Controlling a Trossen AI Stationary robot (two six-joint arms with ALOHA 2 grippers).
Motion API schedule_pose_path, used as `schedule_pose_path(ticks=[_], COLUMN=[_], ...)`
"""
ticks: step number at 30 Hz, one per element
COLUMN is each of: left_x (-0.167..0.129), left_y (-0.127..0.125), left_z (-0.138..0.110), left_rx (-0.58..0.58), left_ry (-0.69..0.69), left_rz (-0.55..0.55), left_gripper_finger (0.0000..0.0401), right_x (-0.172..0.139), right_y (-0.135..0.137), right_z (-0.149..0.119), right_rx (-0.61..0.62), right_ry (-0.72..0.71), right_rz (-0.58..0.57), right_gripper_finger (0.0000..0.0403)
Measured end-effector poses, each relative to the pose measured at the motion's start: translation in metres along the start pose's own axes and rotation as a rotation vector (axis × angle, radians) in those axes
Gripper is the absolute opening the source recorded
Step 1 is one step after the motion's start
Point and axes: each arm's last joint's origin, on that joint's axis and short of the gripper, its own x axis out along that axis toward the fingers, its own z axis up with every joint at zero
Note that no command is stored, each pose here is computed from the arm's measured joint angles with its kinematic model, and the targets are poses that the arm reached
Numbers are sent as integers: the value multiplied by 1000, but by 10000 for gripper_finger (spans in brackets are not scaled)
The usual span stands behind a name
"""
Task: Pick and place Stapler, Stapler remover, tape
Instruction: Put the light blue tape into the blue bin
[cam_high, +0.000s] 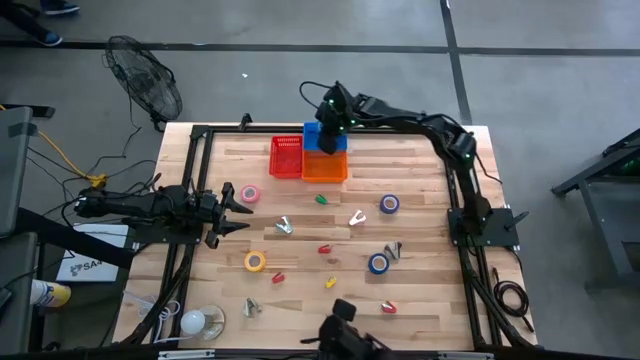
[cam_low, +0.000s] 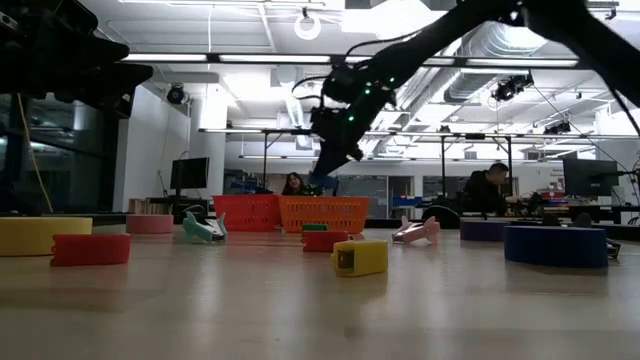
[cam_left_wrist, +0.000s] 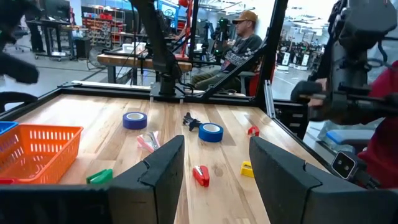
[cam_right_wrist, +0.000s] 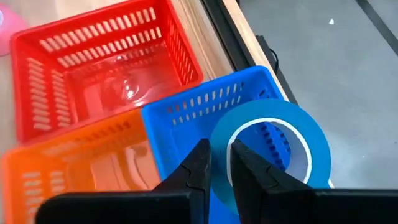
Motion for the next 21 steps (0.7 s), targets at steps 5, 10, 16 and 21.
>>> schedule_pose_path(ticks=[5,10,16,21], left_x=[0,0,0,0], left_y=[0,0,0,0], left_z=[0,0,0,0], left_rx=[0,0,0,0], left_ry=[0,0,0,0], left_rz=[0,0,0,0], left_gripper_finger=[179,179,179,179], right_x=[24,36,37,44], right_y=[-1,0,3,12], right_z=[-2,-7,-5,-7], right_rx=[75,102,105,85], right_ry=[20,35,16,33], right_rz=[6,6,14,28], right_gripper_finger=[34,34,34,34])
